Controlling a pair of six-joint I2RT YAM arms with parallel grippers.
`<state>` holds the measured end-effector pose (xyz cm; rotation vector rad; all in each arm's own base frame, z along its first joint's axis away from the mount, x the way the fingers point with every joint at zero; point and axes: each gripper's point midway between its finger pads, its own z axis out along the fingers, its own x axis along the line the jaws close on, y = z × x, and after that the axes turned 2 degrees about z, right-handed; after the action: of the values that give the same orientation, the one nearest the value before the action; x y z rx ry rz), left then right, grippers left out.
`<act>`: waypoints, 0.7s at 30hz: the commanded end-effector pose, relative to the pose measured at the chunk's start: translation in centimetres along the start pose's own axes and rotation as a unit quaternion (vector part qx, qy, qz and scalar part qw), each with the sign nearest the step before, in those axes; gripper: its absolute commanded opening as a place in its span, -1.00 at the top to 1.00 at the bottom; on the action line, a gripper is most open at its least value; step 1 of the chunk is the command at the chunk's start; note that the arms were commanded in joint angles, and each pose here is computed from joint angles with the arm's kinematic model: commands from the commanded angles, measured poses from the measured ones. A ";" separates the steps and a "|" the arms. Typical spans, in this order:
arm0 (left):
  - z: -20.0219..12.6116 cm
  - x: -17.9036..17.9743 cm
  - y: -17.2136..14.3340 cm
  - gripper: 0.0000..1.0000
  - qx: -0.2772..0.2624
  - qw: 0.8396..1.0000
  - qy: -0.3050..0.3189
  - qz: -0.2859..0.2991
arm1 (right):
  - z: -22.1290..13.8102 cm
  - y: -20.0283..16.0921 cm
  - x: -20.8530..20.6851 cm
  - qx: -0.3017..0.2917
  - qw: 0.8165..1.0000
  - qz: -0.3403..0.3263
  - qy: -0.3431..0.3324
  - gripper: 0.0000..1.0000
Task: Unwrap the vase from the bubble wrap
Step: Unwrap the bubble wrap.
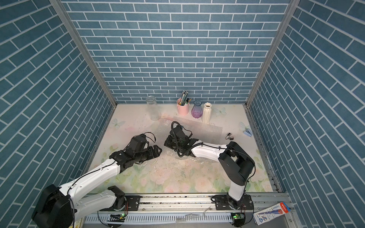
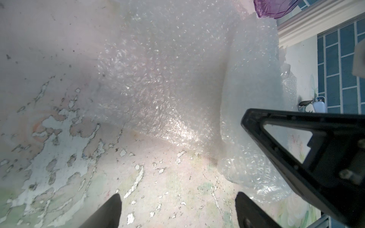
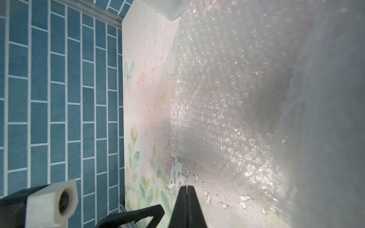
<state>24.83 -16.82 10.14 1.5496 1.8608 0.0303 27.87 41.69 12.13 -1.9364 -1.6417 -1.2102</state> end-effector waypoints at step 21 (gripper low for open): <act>-3.6 0.8 2.5 -0.82 -0.058 0.997 0.046 0.005 | 1.5 2.7 2.0 0.003 0.998 -0.065 -0.024 0.22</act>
<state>24.63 -14.19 11.90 1.4947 1.9100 0.1740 29.63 44.26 11.43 -1.8993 -1.7585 -1.1565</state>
